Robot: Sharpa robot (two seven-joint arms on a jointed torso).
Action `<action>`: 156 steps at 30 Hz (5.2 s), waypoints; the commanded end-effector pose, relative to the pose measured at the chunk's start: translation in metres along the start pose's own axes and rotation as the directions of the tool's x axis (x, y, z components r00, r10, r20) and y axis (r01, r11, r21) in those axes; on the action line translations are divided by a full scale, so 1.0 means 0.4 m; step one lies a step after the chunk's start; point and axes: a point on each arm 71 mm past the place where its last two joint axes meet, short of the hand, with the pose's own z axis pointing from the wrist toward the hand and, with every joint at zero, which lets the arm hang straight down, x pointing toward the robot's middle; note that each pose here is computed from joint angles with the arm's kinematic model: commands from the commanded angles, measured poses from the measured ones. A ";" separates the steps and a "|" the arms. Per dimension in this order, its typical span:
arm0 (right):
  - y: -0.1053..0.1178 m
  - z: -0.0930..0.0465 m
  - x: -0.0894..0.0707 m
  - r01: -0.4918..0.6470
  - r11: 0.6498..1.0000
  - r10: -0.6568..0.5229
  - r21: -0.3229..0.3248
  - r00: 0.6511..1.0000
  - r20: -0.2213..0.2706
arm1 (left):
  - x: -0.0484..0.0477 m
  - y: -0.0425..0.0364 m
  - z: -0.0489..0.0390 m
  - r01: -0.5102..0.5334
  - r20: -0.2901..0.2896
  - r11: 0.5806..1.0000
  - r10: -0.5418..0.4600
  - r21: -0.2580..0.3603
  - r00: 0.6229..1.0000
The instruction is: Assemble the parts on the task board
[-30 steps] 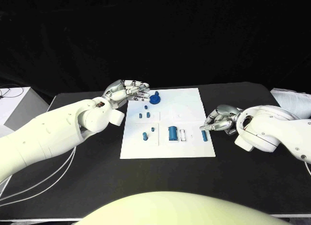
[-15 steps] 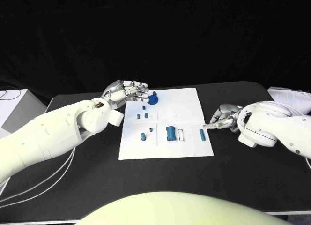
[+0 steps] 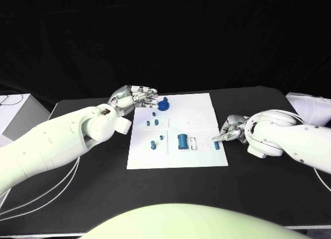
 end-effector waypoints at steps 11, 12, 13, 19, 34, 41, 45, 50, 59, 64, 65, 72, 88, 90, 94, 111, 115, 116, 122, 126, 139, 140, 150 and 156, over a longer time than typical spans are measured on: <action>0.011 0.007 0.031 0.067 0.998 -0.067 0.004 0.996 -0.066 | 0.005 0.000 -0.001 -0.005 -0.017 1.000 0.005 0.007 1.000; 0.012 0.008 0.034 0.068 0.998 -0.068 0.003 0.995 -0.069 | 0.005 0.000 -0.001 -0.005 -0.017 1.000 0.005 0.007 1.000; 0.014 0.008 0.036 0.070 0.998 -0.070 0.002 0.995 -0.071 | 0.004 0.000 -0.001 -0.005 -0.017 1.000 0.005 0.007 1.000; 0.012 0.016 0.047 0.081 0.997 -0.080 0.007 0.994 -0.078 | 0.004 -0.001 -0.001 -0.006 -0.017 1.000 0.006 0.006 1.000; 0.007 0.044 0.067 0.100 0.995 -0.097 0.029 0.993 -0.070 | 0.001 -0.002 -0.003 -0.008 -0.014 1.000 0.008 0.006 1.000; 0.015 0.047 0.073 0.097 0.995 -0.096 0.022 0.993 -0.071 | 0.001 -0.002 -0.003 -0.008 -0.015 1.000 0.008 0.005 1.000; 0.020 0.043 0.077 0.085 0.996 -0.084 0.012 0.994 -0.072 | 0.002 -0.001 -0.003 -0.007 -0.016 1.000 0.007 0.003 1.000; 0.024 0.034 0.085 0.042 0.999 -0.043 -0.005 0.995 -0.090 | 0.002 -0.001 -0.003 -0.007 -0.017 1.000 0.007 0.002 1.000; 0.032 0.007 0.080 -0.028 0.999 0.025 -0.032 0.995 -0.102 | 0.002 -0.001 -0.003 -0.007 -0.017 1.000 0.007 0.001 1.000; 0.047 -0.011 0.068 -0.056 0.997 0.050 -0.051 0.993 -0.105 | 0.002 -0.001 -0.004 -0.007 -0.017 1.000 0.007 0.000 1.000; 0.050 -0.014 0.066 -0.062 0.997 0.056 -0.055 0.993 -0.108 | 0.002 -0.001 -0.004 -0.007 -0.017 1.000 0.007 0.000 1.000; 0.083 -0.030 0.071 -0.084 0.993 0.071 -0.085 0.987 -0.146 | 0.003 -0.001 -0.004 -0.007 -0.021 1.000 0.007 -0.001 1.000; 0.130 0.009 0.079 -0.074 0.994 0.061 -0.085 0.986 -0.154 | 0.009 0.001 -0.002 -0.004 -0.034 1.000 0.003 -0.006 0.999; 0.133 0.013 0.081 -0.073 0.994 0.060 -0.083 0.987 -0.150 | 0.009 0.001 -0.002 -0.004 -0.034 1.000 0.004 -0.006 0.999; 0.138 0.019 0.082 -0.071 0.994 0.059 -0.081 0.988 -0.145 | 0.011 0.001 -0.001 -0.005 -0.037 1.000 0.005 -0.006 0.999; 0.143 0.030 0.080 -0.065 0.995 0.055 -0.074 0.990 -0.132 | 0.012 0.000 -0.001 -0.007 -0.038 1.000 0.006 -0.005 0.999; 0.144 0.032 0.077 -0.066 0.995 0.058 -0.073 0.992 -0.117 | 0.011 0.000 -0.001 -0.007 -0.037 1.000 0.007 -0.005 0.999; 0.144 0.032 0.076 -0.068 0.995 0.059 -0.073 0.992 -0.112 | 0.011 0.000 -0.001 -0.007 -0.038 1.000 0.007 -0.005 0.999; 0.152 0.032 0.076 -0.070 0.994 0.062 -0.079 0.993 -0.102 | 0.011 0.000 -0.001 -0.007 -0.038 1.000 0.006 -0.006 0.999; 0.161 0.030 0.080 -0.074 0.993 0.065 -0.089 0.993 -0.102 | 0.012 0.001 -0.001 -0.006 -0.039 1.000 0.006 -0.006 0.999; 0.176 0.026 0.085 -0.084 0.991 0.074 -0.103 0.993 -0.094 | 0.011 0.001 -0.001 -0.006 -0.040 1.000 0.006 -0.008 0.999; 0.176 0.026 0.085 -0.084 0.991 0.075 -0.104 0.993 -0.094 | 0.011 0.001 -0.001 -0.006 -0.040 1.000 0.006 -0.008 0.999; 0.165 0.024 0.082 -0.091 0.991 0.082 -0.100 0.993 -0.088 | 0.010 0.003 -0.001 -0.007 -0.041 1.000 0.006 -0.012 0.999; 0.150 0.017 0.083 -0.091 0.991 0.082 -0.096 0.992 -0.093 | 0.009 0.003 -0.001 -0.008 -0.039 1.000 0.008 -0.013 0.999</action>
